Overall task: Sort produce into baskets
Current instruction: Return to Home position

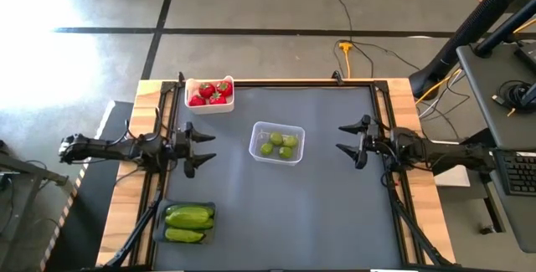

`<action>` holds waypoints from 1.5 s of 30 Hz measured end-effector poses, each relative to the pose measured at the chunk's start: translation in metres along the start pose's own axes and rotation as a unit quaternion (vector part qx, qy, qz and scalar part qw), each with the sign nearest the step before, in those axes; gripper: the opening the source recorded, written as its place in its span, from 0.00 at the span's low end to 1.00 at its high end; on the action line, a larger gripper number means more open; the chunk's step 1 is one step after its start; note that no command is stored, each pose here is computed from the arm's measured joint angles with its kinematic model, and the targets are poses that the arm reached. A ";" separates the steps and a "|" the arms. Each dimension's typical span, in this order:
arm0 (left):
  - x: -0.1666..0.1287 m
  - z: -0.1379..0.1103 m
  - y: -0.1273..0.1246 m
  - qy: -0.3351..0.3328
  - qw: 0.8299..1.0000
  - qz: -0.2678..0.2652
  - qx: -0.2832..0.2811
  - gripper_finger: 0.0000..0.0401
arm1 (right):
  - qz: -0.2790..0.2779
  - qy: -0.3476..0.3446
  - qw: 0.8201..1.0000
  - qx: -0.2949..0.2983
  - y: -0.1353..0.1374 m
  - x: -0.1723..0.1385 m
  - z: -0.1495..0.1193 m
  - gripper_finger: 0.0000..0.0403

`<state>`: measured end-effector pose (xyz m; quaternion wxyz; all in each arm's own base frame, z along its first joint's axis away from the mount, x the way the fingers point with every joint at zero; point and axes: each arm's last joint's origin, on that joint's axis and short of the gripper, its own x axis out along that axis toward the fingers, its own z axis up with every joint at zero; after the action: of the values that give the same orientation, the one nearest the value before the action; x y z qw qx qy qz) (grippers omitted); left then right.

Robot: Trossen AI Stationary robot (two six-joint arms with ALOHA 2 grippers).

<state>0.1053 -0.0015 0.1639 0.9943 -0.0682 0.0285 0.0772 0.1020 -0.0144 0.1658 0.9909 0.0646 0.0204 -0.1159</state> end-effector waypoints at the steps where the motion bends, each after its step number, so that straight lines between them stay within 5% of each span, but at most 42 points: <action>1: 0.000 0.000 0.000 0.001 1.000 0.000 0.000 0.72 | 0.000 0.000 1.000 0.000 0.000 0.000 0.000 0.81; 45: 0.003 -0.003 0.000 0.021 1.000 0.003 0.005 0.72 | 0.000 -0.001 1.000 0.000 0.000 0.000 0.000 0.81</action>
<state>0.1080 -0.0018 0.1604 0.9936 -0.0649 0.0495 0.0786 0.1020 -0.0143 0.1663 0.9910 0.0645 0.0199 -0.1157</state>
